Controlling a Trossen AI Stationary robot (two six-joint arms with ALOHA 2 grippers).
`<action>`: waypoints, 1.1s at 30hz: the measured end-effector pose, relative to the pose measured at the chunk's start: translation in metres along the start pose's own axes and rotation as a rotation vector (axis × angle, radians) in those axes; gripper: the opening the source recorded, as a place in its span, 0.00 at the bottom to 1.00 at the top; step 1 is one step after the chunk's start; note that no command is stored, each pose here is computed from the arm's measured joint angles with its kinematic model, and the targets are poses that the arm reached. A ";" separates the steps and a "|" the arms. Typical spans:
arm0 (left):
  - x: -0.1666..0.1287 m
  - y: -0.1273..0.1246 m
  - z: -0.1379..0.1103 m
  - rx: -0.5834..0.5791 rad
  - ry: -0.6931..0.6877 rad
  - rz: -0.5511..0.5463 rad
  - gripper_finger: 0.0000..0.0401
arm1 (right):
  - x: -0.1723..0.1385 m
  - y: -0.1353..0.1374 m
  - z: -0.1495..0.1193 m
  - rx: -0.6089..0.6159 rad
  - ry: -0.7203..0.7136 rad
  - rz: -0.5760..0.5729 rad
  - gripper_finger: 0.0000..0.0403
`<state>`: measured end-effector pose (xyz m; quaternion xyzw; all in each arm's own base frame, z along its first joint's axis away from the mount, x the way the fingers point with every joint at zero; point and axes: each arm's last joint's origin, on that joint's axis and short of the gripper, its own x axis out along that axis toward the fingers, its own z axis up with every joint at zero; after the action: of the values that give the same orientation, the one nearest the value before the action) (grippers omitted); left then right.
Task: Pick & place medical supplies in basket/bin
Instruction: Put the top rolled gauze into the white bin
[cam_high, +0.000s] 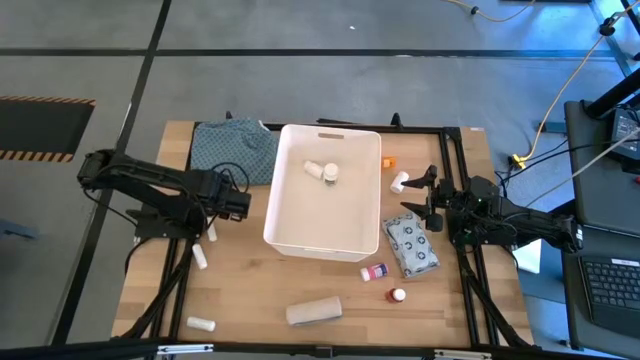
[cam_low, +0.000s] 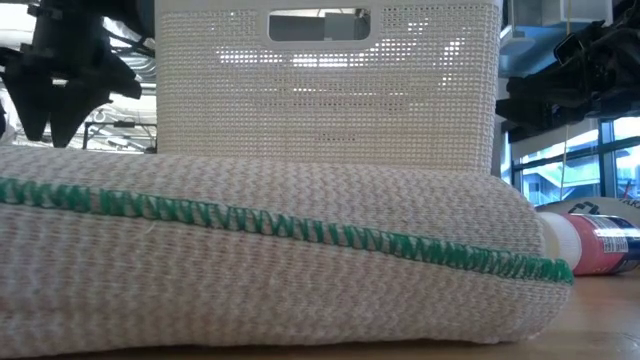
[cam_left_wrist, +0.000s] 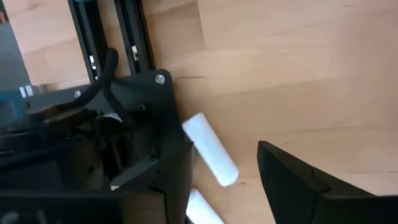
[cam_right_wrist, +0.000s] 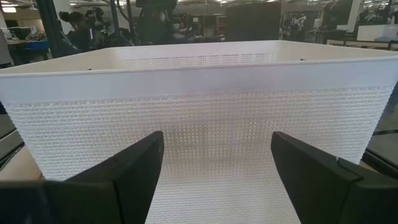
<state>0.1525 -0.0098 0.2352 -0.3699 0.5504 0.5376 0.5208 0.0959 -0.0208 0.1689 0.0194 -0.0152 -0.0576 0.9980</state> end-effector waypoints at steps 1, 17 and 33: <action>0.000 0.000 0.000 0.001 -0.001 -0.003 0.46 | 0.000 0.000 0.000 0.000 0.000 0.000 0.74; -0.001 -0.015 0.000 0.151 0.003 -0.152 0.57 | 0.000 0.000 0.000 0.000 0.000 0.000 0.74; -0.001 -0.014 -0.001 0.270 0.016 -0.153 0.57 | 0.000 0.000 0.000 -0.003 0.000 -0.002 0.74</action>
<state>0.1663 -0.0129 0.2332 -0.3418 0.5920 0.4146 0.6007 0.0959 -0.0209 0.1689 0.0179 -0.0151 -0.0584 0.9980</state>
